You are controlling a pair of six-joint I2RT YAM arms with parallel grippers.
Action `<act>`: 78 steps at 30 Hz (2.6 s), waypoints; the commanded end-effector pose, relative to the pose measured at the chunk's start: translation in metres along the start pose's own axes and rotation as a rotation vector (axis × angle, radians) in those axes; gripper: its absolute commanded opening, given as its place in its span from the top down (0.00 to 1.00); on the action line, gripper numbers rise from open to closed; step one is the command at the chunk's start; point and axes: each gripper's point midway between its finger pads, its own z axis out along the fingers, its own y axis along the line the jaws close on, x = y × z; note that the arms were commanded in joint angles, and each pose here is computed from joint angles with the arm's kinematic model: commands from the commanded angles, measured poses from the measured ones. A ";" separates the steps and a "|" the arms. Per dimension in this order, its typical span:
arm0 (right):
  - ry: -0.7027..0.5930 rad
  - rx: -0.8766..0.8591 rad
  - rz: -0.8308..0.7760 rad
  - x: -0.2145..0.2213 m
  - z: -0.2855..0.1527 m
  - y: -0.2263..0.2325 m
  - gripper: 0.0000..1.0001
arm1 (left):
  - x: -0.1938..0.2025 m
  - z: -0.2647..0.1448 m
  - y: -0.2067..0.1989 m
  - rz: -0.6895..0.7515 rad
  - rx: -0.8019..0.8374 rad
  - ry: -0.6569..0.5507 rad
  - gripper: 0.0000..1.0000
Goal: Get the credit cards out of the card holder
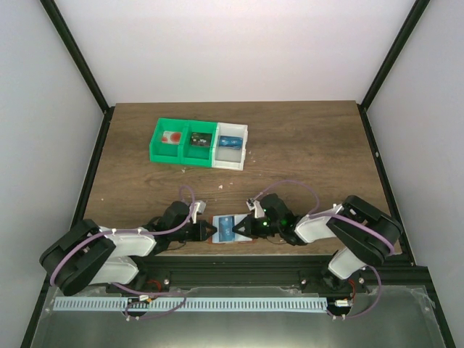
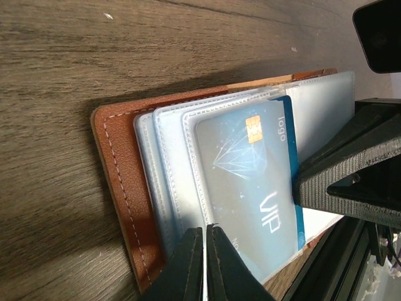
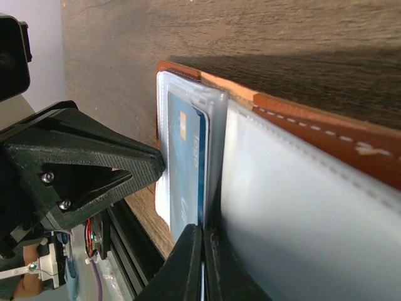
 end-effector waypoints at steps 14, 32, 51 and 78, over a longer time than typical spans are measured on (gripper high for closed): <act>-0.005 -0.002 -0.017 0.003 -0.009 -0.006 0.99 | 0.012 0.003 0.025 -0.019 -0.098 0.038 0.94; 0.002 -0.033 -0.010 -0.003 -0.001 0.000 0.86 | 0.006 0.003 0.004 -0.037 -0.020 0.041 0.94; 0.017 -0.030 -0.012 0.001 0.001 -0.008 1.00 | 0.018 0.004 0.024 -0.082 -0.079 0.057 0.96; -0.036 -0.002 -0.016 0.007 -0.025 -0.024 1.00 | 0.018 0.005 0.034 -0.096 -0.134 0.055 0.98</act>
